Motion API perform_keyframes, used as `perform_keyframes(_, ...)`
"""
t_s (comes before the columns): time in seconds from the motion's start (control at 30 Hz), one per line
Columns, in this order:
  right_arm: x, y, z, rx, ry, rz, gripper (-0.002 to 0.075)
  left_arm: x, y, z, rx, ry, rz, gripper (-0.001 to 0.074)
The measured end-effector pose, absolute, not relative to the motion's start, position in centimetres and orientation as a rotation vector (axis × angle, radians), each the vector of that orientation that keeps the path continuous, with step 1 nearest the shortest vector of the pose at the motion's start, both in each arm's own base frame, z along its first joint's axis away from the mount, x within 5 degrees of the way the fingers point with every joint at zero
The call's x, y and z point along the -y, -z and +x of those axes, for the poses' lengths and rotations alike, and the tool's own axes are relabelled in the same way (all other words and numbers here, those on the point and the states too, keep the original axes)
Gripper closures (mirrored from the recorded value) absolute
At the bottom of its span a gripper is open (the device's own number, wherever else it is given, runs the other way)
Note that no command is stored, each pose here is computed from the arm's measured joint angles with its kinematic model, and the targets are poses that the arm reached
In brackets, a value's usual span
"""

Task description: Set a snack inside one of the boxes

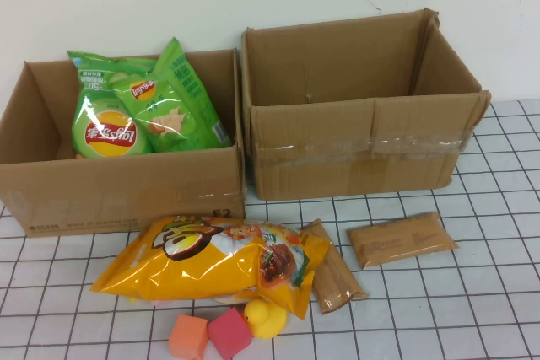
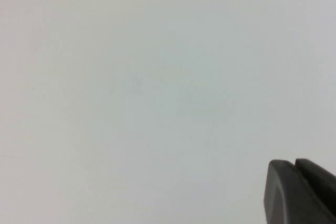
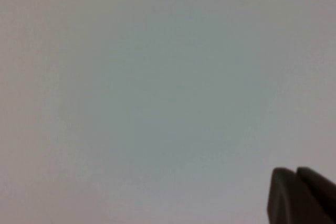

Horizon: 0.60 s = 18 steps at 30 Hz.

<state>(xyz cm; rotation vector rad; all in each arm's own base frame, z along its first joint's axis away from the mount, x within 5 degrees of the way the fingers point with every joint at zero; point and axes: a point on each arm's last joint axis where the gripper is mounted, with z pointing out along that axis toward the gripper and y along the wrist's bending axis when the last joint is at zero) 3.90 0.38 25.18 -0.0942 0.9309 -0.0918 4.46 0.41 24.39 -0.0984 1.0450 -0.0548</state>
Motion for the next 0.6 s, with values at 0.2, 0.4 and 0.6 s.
perform_keyframes(0.2, -0.2, -27.3, 3.8, -1.051, 0.094, -0.078, 0.0729, -0.3, -25.2, 4.4, -1.054, 0.16, -0.151, 0.0736)
perform_keyframes(0.4, 0.1, -31.9, 2.2, -1.266, 0.106, -0.065, 0.0729, 0.0, -28.5, 3.8, -1.35, 0.234, -0.209, 0.0736)
perform_keyframes(0.6, 0.2, -32.3, 3.7, -1.591, 0.127, -0.101, 0.0729, 0.3, -28.2, 5.7, -1.709, 0.257, -0.252, 0.0736)
